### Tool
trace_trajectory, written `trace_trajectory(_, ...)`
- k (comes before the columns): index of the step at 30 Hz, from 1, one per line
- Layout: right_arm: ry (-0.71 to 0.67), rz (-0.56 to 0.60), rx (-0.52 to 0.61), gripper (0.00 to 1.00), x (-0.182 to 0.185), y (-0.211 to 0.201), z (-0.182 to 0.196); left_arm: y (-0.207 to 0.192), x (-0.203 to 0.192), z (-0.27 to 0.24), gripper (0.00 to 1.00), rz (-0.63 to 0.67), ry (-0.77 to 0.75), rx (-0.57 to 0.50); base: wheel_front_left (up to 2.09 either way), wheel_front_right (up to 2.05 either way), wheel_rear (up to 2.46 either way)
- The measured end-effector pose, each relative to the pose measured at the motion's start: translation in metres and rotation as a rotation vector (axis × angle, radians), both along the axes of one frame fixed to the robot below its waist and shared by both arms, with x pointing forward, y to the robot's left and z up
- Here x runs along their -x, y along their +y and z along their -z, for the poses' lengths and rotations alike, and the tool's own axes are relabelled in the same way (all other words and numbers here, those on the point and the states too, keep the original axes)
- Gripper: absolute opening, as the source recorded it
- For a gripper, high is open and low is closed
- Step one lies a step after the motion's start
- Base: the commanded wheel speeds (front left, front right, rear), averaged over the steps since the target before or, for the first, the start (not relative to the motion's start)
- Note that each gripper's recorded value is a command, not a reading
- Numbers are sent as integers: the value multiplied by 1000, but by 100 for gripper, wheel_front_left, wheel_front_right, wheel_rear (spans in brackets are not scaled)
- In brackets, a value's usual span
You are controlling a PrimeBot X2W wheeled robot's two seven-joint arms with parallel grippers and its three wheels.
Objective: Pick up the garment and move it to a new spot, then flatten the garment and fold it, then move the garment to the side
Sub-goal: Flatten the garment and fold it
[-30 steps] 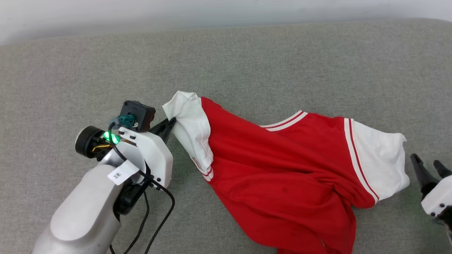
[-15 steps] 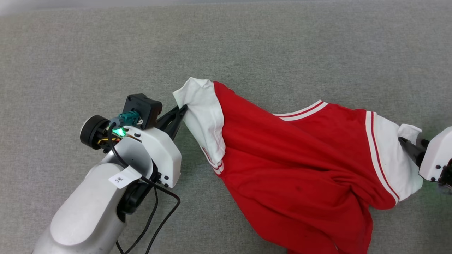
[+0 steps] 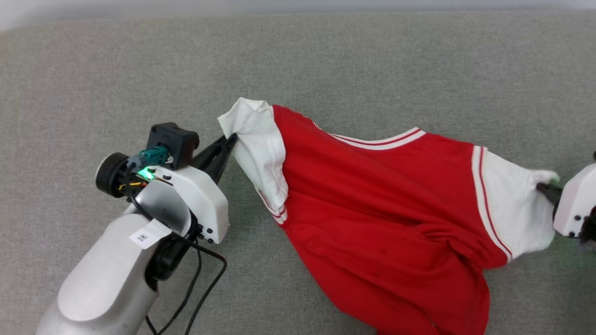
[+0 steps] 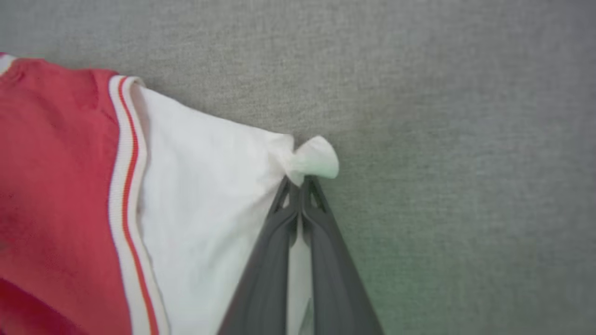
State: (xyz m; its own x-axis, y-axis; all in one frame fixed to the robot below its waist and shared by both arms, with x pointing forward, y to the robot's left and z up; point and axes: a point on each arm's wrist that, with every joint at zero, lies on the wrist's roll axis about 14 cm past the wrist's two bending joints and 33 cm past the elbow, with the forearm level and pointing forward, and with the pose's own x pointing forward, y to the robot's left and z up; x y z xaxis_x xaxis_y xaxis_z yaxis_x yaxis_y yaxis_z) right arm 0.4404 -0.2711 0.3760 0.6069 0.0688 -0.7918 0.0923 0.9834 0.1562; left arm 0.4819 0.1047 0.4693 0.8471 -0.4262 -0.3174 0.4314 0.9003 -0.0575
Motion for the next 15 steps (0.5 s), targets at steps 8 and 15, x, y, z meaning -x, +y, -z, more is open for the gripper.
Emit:
trace_trajectory(8,-246,21,83,0,-19,-22,-74,10,-7,-39,0,-44,-119,21,0,0,0)
trace_trajectory(15,-418,15,137,0,-40,-25,-137,19,-31,-91,0,-79,-242,56,0,0,0)
